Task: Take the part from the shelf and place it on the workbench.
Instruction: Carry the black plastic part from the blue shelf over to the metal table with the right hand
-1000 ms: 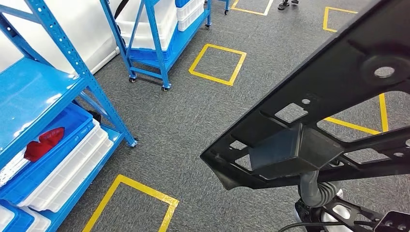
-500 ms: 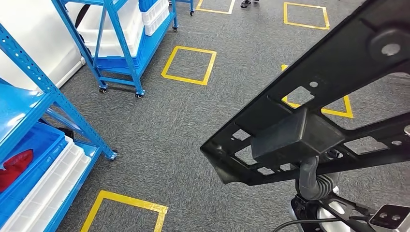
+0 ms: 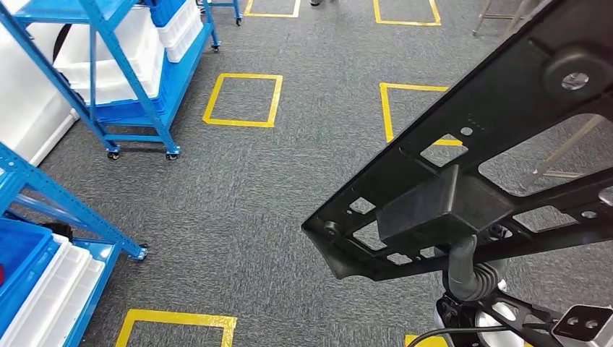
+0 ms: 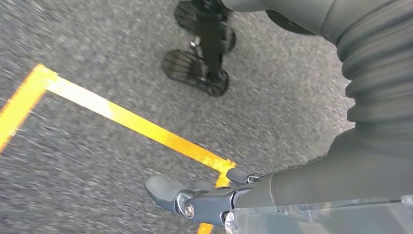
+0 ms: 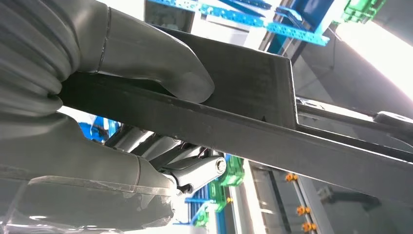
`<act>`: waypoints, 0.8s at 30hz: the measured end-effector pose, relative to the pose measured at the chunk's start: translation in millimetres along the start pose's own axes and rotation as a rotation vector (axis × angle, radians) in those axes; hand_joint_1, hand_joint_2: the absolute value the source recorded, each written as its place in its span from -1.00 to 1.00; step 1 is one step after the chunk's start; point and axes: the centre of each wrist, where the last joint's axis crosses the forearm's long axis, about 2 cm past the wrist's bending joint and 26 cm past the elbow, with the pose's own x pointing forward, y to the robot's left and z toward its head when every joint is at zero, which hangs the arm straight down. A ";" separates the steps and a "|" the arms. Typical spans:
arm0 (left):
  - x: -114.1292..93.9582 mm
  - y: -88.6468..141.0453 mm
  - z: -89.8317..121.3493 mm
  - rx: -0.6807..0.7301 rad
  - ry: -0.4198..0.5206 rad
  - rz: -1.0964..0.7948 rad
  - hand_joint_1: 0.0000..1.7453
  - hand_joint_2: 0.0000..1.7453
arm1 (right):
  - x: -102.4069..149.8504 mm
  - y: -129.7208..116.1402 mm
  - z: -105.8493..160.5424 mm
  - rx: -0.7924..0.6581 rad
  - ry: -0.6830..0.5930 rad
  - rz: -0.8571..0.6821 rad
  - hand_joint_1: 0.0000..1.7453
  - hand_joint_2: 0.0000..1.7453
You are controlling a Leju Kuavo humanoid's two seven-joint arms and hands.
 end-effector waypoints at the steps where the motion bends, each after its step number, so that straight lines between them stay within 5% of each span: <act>1: 0.6 1.3 -0.5 0.001 -0.006 0.009 -1.00 1.00 | 0.4 -1.0 0.4 0.001 -0.001 -0.001 1.00 1.00; 24: 16.0 37.6 -11.1 0.046 -0.063 0.021 -1.00 1.00 | 5.6 4.1 8.5 -0.075 0.009 0.064 1.00 1.00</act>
